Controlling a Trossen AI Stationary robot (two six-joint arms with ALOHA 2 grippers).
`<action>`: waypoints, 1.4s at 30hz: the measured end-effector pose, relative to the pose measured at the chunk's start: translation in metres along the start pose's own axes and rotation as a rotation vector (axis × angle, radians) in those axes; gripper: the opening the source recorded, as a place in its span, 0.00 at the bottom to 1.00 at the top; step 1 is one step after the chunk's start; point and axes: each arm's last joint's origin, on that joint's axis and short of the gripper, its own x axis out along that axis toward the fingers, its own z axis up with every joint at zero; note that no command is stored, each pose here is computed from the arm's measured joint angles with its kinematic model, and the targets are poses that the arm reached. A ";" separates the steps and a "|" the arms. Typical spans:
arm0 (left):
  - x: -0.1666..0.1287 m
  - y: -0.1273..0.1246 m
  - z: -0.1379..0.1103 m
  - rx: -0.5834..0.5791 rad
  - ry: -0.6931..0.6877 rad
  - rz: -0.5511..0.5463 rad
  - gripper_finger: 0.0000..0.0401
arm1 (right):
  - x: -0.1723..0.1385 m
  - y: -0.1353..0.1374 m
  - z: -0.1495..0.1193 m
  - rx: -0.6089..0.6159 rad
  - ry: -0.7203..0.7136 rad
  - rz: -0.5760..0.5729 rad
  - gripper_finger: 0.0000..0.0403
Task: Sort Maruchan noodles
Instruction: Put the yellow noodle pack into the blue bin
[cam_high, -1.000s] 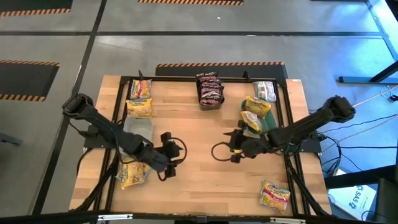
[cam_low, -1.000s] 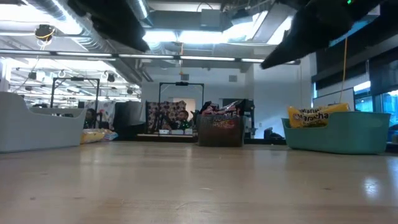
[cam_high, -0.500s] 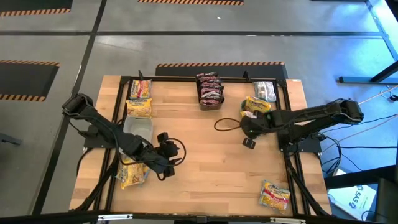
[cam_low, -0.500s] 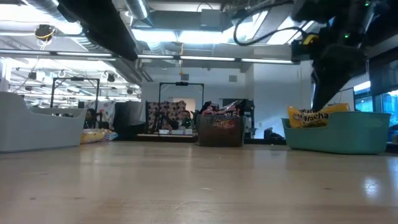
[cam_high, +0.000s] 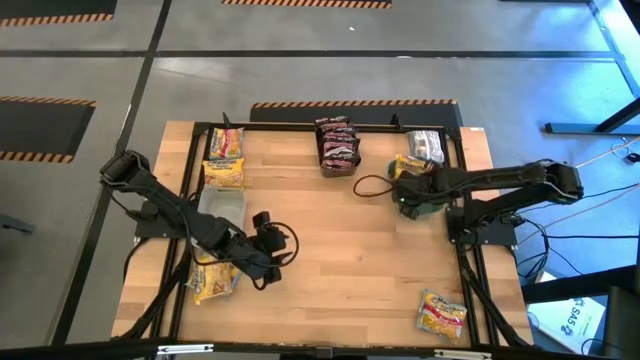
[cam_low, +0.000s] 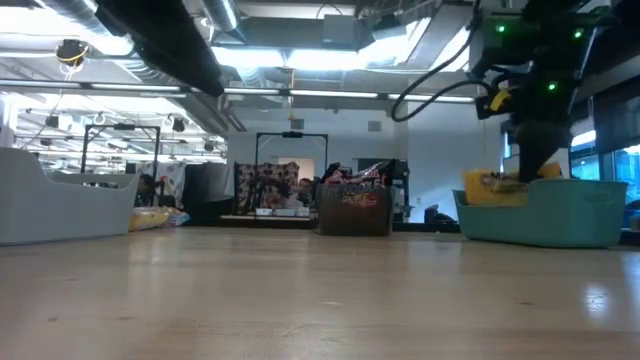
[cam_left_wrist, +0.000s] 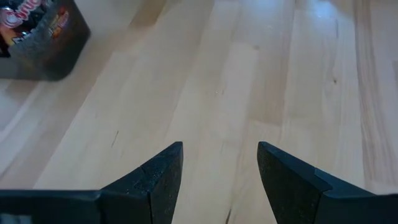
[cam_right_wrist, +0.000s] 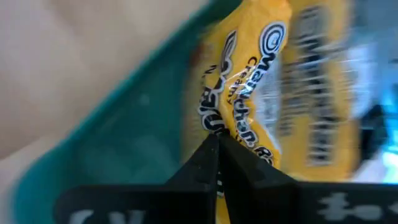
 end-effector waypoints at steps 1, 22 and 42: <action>0.000 0.000 0.000 0.000 -0.003 0.005 0.50 | 0.001 -0.002 0.001 0.010 -0.011 -0.029 0.01; 0.000 0.000 0.000 0.023 -0.006 0.006 0.50 | -0.010 -0.025 0.025 0.094 0.034 -0.039 0.00; -0.027 -0.028 -0.004 -0.160 0.463 -0.176 0.50 | -0.040 0.150 0.027 -0.241 -0.906 0.680 0.00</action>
